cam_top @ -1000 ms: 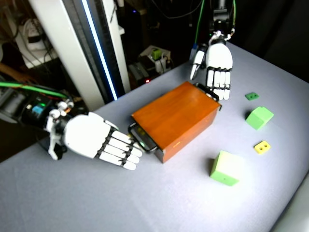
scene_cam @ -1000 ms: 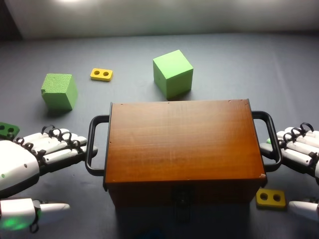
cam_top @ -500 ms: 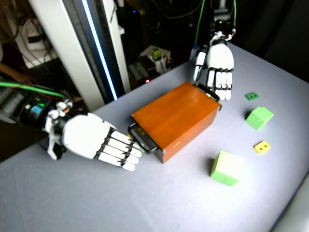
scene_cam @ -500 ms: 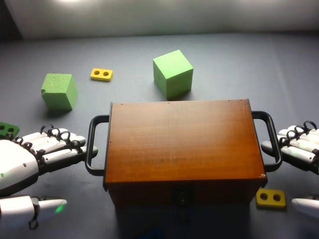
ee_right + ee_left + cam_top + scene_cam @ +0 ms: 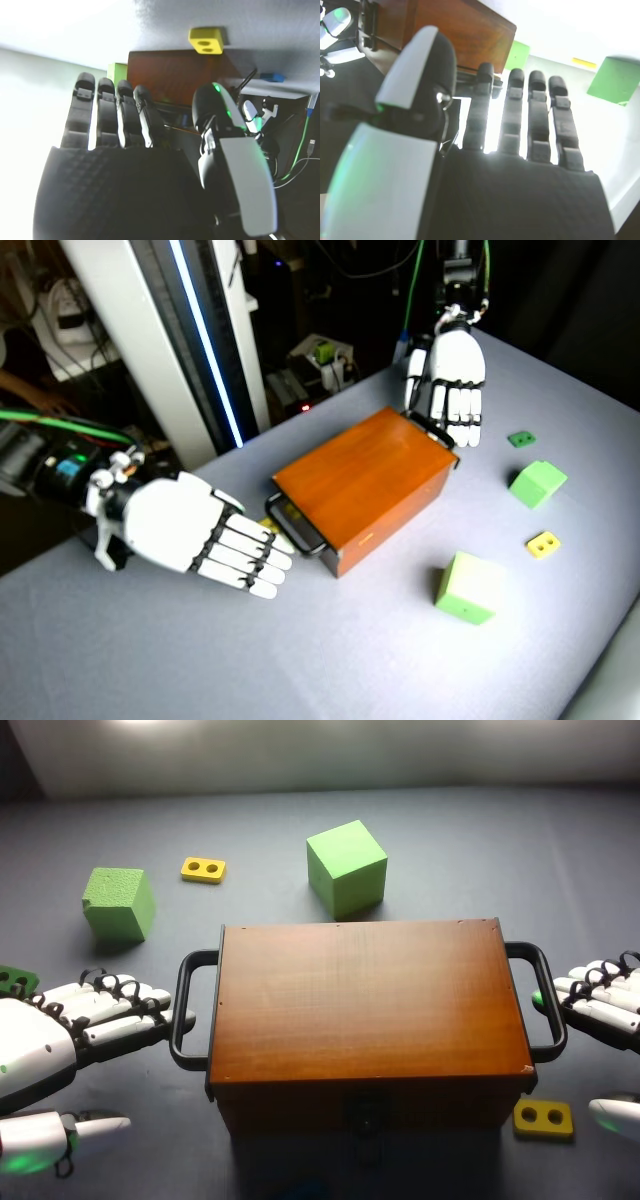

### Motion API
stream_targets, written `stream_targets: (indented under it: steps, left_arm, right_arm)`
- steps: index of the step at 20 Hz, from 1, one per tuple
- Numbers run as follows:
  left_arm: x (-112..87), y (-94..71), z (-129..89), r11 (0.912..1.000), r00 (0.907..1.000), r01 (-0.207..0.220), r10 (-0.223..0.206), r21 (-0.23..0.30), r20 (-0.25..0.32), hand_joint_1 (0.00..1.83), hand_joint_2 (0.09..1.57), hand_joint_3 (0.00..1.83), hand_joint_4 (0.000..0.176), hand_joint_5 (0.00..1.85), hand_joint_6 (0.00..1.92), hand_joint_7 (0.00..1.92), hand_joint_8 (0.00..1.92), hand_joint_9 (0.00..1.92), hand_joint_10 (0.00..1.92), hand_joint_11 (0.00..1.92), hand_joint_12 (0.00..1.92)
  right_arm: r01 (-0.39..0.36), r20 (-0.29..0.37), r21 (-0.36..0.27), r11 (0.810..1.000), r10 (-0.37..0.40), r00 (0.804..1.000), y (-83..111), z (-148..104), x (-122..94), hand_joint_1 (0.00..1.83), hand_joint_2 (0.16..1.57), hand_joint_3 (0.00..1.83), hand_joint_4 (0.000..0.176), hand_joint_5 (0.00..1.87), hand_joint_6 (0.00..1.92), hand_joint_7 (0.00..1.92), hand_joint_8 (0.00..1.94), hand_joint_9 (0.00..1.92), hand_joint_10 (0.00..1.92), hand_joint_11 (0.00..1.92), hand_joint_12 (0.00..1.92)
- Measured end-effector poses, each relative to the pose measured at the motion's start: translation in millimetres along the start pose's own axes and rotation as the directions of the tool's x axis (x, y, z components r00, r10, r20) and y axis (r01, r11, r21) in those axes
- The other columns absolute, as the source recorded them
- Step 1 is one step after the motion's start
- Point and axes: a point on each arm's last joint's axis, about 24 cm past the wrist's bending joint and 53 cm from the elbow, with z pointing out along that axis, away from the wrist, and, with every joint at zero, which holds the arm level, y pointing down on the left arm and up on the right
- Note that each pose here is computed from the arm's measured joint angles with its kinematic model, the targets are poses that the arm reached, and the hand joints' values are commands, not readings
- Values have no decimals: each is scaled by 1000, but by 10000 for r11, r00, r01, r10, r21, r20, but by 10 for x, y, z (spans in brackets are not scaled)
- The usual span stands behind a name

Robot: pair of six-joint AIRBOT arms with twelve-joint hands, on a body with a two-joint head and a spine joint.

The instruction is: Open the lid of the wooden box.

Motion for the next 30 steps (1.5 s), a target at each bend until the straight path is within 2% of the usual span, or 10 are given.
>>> stream_targets:
  steps: [4, 6, 10, 11, 15, 19, 21, 24, 27, 30]
  left_arm:
    - [-40, -32, -1, 9999, 9998, 40, -42, 135, 169, 557, 1426, 0, 133, 0, 0, 0, 0, 0, 0, 0, 0]
    - [-78, -77, -3, 9995, 9994, 53, -64, 327, 326, 563, 1426, 0, 148, 0, 0, 0, 0, 0, 0, 0, 0]
    - [-141, -158, -9, 9977, 9982, 56, -96, 672, 591, 574, 1416, 0, 138, 0, 0, 0, 0, 0, 0, 0, 0]
    - [-161, -182, -13, 9970, 9977, 55, -107, 776, 674, 567, 1415, 0, 133, 0, 0, 0, 0, 0, 0, 0, 0]
    - [-273, -227, -28, 9954, 9935, -18, -92, 961, 1134, 391, 1421, 3, 95, 0, 0, 0, 0, 0, 0, 0, 0]
    - [-392, -276, -52, 9932, 9868, -124, -66, 1158, 1619, 640, 1369, 0, 91, 0, 0, 0, 0, 0, 0, 28, 16]
    - [-498, -314, -58, 9915, 9789, -284, 20, 1268, 2042, 616, 1360, 10, 71, 0, 0, 0, 0, 0, 0, 0, 344]
    - [-713, -370, -27, 9870, 9606, -382, -67, 1559, 2780, 722, 1327, 0, 64, 0, 0, 0, 0, 0, 0, 0, 12]
    - [-826, -393, 22, 9844, 9480, -357, -213, 1725, 3174, 657, 1336, 2, 32, 0, 0, 0, 0, 0, 0, 0, 0]
    - [-818, -447, 57, 9801, 9474, -390, -257, 1947, 3191, 648, 1351, 5, 0, 0, 0, 0, 0, 0, 0, 0, 0]
  right_arm:
    - [-211, 161, -96, 9997, 213, 9996, 21, -1, -38, 370, 1439, 6, 34, 0, 0, 0, 0, 0, 0, 0, 0]
    - [-264, 340, -228, 9994, 271, 9991, 43, -20, -89, 303, 1450, 9, 80, 0, 0, 0, 0, 0, 0, 1, 0]
    - [-337, 632, -460, 9984, 366, 9973, 94, -30, -172, 300, 1461, 11, 85, 0, 0, 0, 0, 0, 0, 17, 9]
    - [-315, 690, -559, 9979, 354, 9970, 118, -33, -187, 277, 1443, 2, 115, 0, 0, 0, 0, 0, 0, 7, 12]
    - [-271, 1016, -814, 9963, 353, 9942, 174, -54, -287, 261, 1447, 3, 83, 0, 0, 0, 0, 0, 0, 28, 19]
    - [-191, 1421, -1086, 9939, 345, 9893, 235, -56, -409, 253, 1457, 4, 40, 0, 0, 0, 0, 0, 0, 0, 0]
    - [-157, 1690, -1167, 9930, 355, 9850, 239, -57, -496, 230, 1426, 0, 61, 0, 0, 0, 0, 0, 0, 0, 0]
    - [-218, 2390, -1253, 9919, 515, 9697, 248, -84, -677, 356, 1433, 0, 28, 0, 0, 0, 0, 0, 0, 0, 0]
    - [-237, 2856, -1152, 9931, 560, 9567, 195, -107, -809, 351, 1471, 12, 45, 0, 0, 0, 0, 0, 0, 0, 0]
    - [-231, 3165, -1241, 9920, 616, 9466, 207, -122, -898, 412, 1478, 5, 0, 0, 0, 0, 0, 0, 0, 0, 0]
